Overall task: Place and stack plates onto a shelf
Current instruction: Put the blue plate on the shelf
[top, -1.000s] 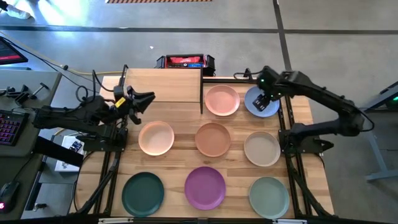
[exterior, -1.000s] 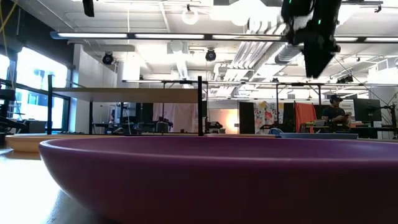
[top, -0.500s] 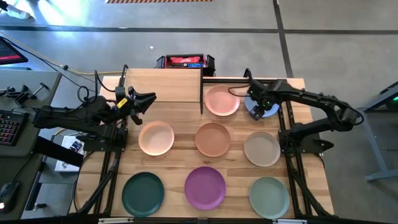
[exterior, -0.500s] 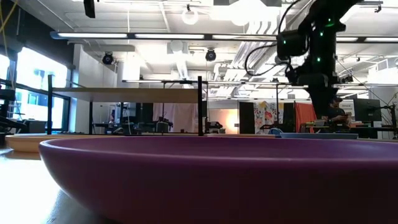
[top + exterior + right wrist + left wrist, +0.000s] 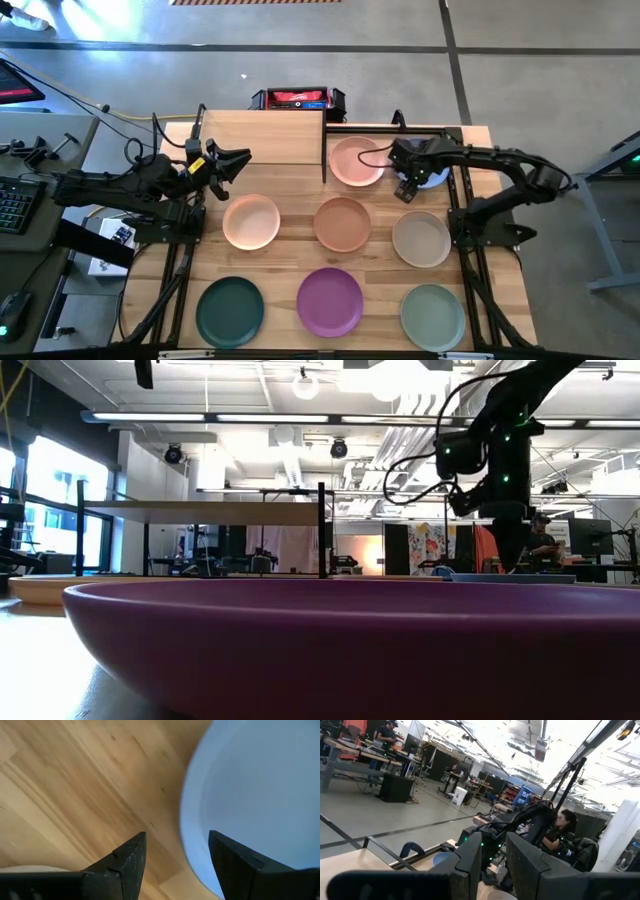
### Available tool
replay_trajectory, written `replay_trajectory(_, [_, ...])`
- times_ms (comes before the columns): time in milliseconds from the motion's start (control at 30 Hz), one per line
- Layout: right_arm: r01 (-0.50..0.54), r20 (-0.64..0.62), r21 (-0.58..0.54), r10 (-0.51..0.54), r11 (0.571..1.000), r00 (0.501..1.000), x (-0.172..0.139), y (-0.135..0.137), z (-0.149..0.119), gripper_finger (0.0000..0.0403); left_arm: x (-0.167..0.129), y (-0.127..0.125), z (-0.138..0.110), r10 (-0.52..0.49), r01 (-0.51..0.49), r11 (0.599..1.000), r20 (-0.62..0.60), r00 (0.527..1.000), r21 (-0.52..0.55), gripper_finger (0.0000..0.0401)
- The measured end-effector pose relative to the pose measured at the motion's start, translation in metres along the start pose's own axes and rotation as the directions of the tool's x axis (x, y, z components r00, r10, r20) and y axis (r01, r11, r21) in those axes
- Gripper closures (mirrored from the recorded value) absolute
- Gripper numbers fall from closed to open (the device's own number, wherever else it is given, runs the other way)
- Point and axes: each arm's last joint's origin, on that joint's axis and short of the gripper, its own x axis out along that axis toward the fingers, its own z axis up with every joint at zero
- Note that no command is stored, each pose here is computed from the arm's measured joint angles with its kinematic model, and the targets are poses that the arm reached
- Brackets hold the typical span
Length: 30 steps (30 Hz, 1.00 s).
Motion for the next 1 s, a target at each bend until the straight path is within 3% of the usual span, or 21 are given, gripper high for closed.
replay_trajectory(700, [0.134,-0.079,-0.012,-0.134,0.991,0.988,0.033,0.003,0.012,0.0210,0.000,0.000,0.000,0.000,0.000,1.000,0.000,1.000,-0.008,0.0323])
replay_trajectory(833, [0.138,-0.079,-0.011,-0.138,0.990,0.987,0.033,0.003,0.012,0.0242,0.000,0.000,0.000,0.000,0.000,1.000,0.000,1.000,-0.008,0.0323])
replay_trajectory(1000, [0.139,-0.079,0.004,-0.138,0.990,0.987,0.033,0.003,0.012,0.0318,0.000,0.000,0.000,0.000,0.000,1.000,0.000,1.000,-0.008,0.0323])
